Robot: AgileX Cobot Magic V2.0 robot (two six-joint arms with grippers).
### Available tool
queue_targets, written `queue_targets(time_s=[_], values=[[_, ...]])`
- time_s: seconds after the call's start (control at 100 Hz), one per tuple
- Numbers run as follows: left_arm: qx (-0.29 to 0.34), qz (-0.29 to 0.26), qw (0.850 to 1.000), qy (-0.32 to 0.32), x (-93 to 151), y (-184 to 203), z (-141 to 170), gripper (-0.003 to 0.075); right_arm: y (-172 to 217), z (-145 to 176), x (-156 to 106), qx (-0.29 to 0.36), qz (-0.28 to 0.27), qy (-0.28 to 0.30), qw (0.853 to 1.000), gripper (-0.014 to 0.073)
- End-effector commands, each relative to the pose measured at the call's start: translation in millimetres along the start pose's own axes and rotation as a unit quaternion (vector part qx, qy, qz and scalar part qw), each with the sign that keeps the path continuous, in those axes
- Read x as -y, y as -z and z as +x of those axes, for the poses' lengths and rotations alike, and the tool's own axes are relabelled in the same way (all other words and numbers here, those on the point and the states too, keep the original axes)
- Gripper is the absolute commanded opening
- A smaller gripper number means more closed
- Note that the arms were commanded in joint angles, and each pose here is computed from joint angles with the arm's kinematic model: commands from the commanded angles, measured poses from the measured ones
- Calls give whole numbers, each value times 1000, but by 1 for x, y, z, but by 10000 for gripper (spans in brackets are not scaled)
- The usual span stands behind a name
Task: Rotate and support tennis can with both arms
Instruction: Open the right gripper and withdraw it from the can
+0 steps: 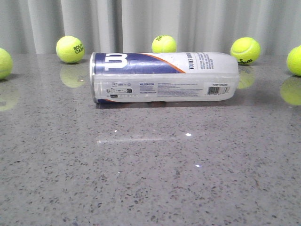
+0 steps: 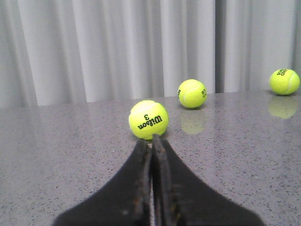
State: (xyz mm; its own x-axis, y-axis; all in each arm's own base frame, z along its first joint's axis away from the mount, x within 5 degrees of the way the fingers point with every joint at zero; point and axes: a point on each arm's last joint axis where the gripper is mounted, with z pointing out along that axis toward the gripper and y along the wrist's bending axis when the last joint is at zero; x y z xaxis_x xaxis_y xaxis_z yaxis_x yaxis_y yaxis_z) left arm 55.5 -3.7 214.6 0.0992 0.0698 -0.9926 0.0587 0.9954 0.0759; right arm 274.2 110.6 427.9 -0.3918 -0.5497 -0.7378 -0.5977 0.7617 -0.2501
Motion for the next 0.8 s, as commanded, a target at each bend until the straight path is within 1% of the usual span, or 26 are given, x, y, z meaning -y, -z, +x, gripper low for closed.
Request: queue_targets(time_s=[0.0,0.08,0.17,0.27,0.39,0.48,0.58,0.79], values=[[38,-2,999,8,1,2,6,-21,43,-6,20,68,61,-61,994,655],[38,-2,999,8,1,2,6,-21,61,2,33,75,90,-93,989,655],[38,-2,999,8,1,2,6,-21,79,15,41,80,120,-117,983,655],[38,-2,999,8,1,2,6,-21,94,32,44,82,150,-142,975,655],[38,-2,999,8,1,2,6,-21,108,56,41,94,184,-170,964,655],[38,-2,999,8,1,2,6,-21,120,76,33,119,211,-187,952,655],[38,-2,999,8,1,2,6,-21,128,95,19,143,229,-192,944,655],[38,-2,999,8,1,2,6,-21,127,146,-17,187,249,-186,932,655]])
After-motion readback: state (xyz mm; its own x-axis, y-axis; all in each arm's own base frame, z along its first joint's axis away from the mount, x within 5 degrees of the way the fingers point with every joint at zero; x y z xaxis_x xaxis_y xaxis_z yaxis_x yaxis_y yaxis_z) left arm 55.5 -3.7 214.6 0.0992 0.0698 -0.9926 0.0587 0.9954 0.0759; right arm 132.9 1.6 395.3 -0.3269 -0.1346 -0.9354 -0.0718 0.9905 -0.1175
